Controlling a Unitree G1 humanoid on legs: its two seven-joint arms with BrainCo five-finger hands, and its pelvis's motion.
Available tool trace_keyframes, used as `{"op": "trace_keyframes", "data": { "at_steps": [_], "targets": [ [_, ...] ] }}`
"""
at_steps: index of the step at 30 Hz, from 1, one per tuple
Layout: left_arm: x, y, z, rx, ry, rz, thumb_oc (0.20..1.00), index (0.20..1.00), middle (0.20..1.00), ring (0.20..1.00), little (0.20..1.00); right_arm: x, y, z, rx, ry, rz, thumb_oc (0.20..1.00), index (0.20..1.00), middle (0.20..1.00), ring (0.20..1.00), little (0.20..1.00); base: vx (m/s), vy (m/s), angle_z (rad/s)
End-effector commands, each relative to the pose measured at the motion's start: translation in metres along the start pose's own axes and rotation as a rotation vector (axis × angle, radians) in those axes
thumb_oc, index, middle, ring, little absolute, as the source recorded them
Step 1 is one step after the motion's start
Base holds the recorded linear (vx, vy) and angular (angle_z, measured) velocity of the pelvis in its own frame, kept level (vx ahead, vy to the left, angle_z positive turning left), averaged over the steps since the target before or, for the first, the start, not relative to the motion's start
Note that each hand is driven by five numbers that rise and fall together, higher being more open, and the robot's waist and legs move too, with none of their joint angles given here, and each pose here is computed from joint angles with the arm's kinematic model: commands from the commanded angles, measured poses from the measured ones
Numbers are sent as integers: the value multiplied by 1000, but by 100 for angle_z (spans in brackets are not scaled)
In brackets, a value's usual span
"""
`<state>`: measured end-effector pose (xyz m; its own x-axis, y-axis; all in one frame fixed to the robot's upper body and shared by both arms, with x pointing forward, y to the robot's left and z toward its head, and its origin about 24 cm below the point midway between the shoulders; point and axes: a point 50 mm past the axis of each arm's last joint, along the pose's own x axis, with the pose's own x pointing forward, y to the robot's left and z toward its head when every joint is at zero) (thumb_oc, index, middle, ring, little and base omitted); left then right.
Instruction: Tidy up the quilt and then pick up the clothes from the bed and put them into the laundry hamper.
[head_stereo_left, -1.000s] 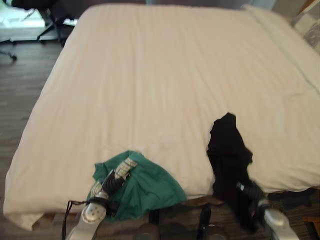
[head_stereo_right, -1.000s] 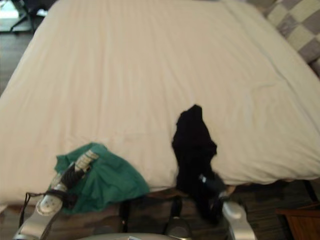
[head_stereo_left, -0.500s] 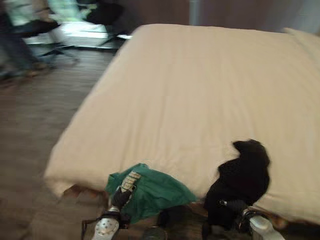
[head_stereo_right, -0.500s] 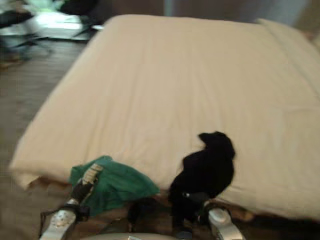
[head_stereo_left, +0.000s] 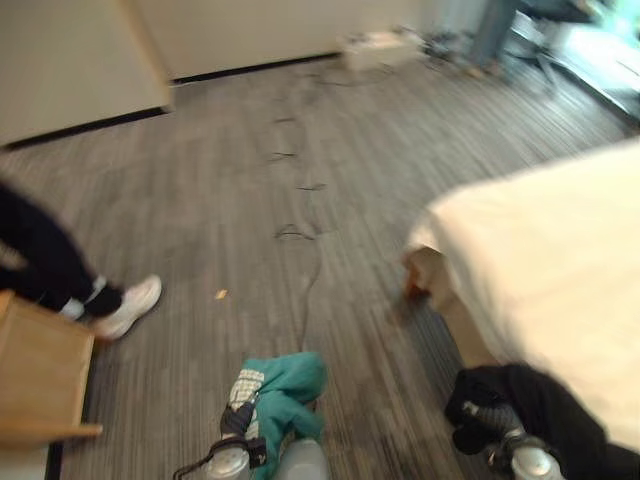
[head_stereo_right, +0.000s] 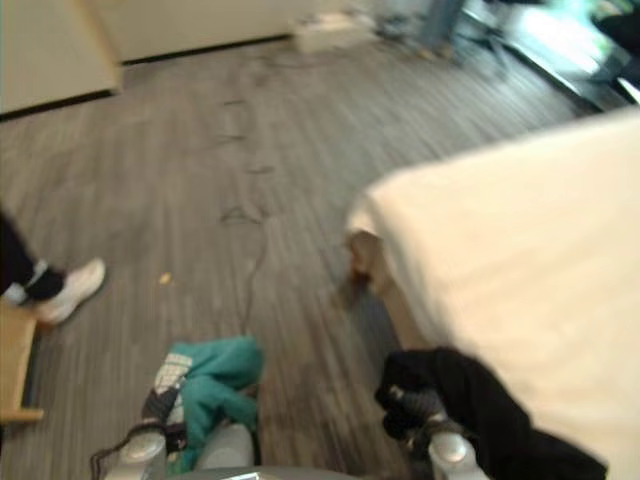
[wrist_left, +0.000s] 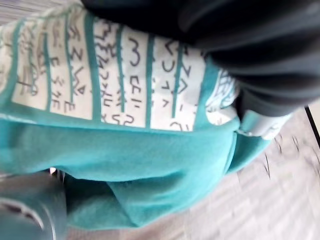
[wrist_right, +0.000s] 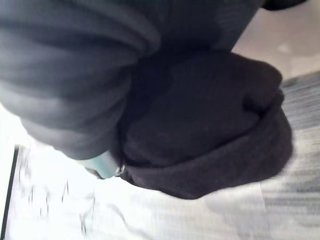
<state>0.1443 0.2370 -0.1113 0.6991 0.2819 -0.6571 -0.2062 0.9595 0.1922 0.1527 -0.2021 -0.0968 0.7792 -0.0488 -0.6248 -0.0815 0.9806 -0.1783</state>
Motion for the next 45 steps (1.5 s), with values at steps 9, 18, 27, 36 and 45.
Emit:
{"op": "trace_keyframes", "data": {
  "at_steps": [9, 18, 27, 36, 45],
  "targets": [
    [0, 3, 70, 40, -312, -43, 200, 200, 200, 200, 200, 14, -19, 59, 154, -271, -108, 200, 200, 200, 200, 200, 145, 213, 157],
    [26, -93, 33, 52, 37, -349, 200, 200, 200, 200, 200, 51, 37, 63, -52, -140, 123, 200, 200, 200, 200, 200, 95, -2, 24],
    [20, -58, 5, 94, 87, -277, 200, 200, 200, 200, 200, 49, 17, 82, -156, -234, 70, 200, 200, 200, 200, 200, 207, -19, -31],
    [25, -46, 12, 86, 68, -212, 200, 200, 200, 200, 200, 53, 41, 96, -113, -274, 100, 200, 200, 200, 200, 200, 545, 229, 11],
    [19, -90, 18, 6, 29, -157, 200, 200, 200, 200, 200, 38, 27, -13, 693, 234, -463, 200, 200, 200, 200, 200, 680, 217, 50]
  ]
}}
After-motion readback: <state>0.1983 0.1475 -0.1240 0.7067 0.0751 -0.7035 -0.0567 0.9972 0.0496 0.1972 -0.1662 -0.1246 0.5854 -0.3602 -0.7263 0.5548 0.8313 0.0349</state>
